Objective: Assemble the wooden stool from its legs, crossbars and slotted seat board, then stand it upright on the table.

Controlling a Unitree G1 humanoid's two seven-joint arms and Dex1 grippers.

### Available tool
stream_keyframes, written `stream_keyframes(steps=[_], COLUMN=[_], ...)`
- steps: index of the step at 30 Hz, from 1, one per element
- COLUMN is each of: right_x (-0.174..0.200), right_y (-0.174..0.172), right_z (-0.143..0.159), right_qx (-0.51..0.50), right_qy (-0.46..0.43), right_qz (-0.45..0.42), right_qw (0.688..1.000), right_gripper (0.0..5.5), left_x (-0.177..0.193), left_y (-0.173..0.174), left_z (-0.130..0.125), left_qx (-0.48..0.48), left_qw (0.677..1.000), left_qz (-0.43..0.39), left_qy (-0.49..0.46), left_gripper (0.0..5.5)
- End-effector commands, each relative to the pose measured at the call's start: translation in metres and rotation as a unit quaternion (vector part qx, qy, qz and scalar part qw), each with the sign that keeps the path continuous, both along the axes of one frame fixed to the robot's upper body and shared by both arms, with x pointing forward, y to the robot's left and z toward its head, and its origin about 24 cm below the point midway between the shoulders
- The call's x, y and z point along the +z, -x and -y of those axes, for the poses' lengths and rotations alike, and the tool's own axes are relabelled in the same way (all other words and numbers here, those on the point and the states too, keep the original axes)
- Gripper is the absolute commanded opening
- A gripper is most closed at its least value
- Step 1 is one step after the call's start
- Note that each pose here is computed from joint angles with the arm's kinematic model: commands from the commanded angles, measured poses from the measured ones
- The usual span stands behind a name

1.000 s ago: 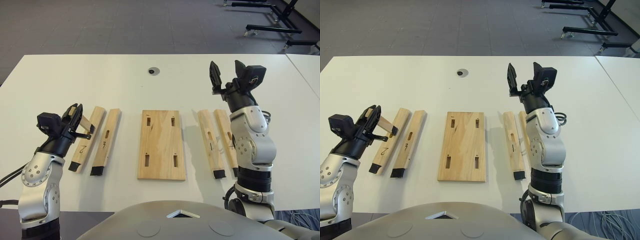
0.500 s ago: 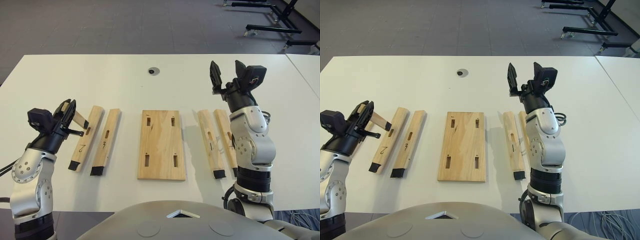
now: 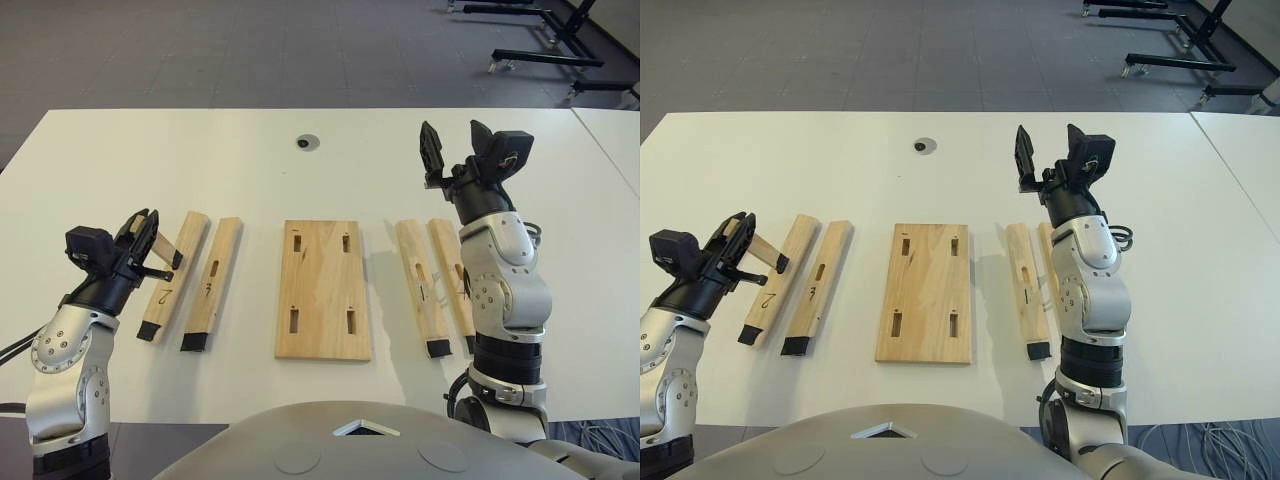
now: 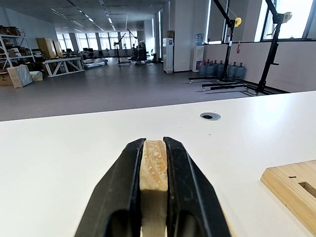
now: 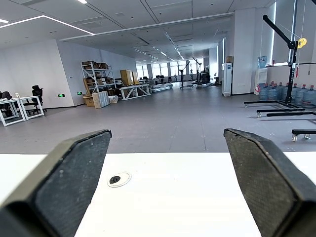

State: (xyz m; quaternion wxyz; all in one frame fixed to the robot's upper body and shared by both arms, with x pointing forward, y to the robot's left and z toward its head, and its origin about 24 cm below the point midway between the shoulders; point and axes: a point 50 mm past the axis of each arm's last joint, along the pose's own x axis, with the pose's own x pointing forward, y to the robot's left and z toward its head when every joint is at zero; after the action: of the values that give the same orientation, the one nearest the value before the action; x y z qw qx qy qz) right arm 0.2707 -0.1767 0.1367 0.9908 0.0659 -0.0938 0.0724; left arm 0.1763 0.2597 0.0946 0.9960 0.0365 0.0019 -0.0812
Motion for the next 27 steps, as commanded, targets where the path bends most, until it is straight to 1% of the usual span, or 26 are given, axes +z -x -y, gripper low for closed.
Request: stream_keyframes(steps=[1, 11, 16, 17, 20, 23, 25, 27], right_x=[0.003, 0.004, 0.003, 0.003, 0.003, 0.004, 0.003, 0.004], right_y=[0.000, -0.004, -0.005, -0.005, -0.006, -0.008, -0.008, -0.009], right_z=[-0.001, -0.004, -0.004, -0.004, -0.003, -0.003, -0.003, -0.003], right_qx=[0.004, 0.007, 0.008, 0.008, 0.006, 0.003, 0.004, 0.005], right_qy=[-0.006, -0.005, -0.004, -0.004, -0.004, -0.004, -0.005, -0.006], right_qz=[0.001, 0.004, 0.004, 0.004, 0.006, 0.008, 0.009, 0.014], right_qw=[1.000, 1.000, 1.000, 1.000, 1.000, 1.000, 1.000, 1.000], right_gripper=[4.21, 4.21, 4.21, 4.21, 4.21, 4.21, 4.21, 4.21], left_x=[-0.007, -0.024, -0.019, -0.016, 0.002, 0.025, 0.039, 0.054], left_y=[0.002, -0.001, -0.004, -0.005, -0.012, -0.023, -0.031, -0.038], left_z=[-0.002, -0.008, -0.004, -0.004, 0.001, 0.005, 0.008, 0.013], left_qx=[0.002, -0.010, 0.000, 0.002, -0.001, -0.007, -0.008, -0.014], left_qw=[1.000, 0.998, 0.999, 0.999, 1.000, 0.998, 0.997, 0.994], left_qz=[-0.012, -0.057, -0.045, -0.036, 0.004, 0.052, 0.079, 0.108], left_qy=[-0.009, -0.014, 0.006, 0.009, 0.019, 0.026, 0.022, 0.023], left_gripper=[0.38, 0.38, 0.38, 0.76, 1.11, 1.59, 1.76, 1.76])
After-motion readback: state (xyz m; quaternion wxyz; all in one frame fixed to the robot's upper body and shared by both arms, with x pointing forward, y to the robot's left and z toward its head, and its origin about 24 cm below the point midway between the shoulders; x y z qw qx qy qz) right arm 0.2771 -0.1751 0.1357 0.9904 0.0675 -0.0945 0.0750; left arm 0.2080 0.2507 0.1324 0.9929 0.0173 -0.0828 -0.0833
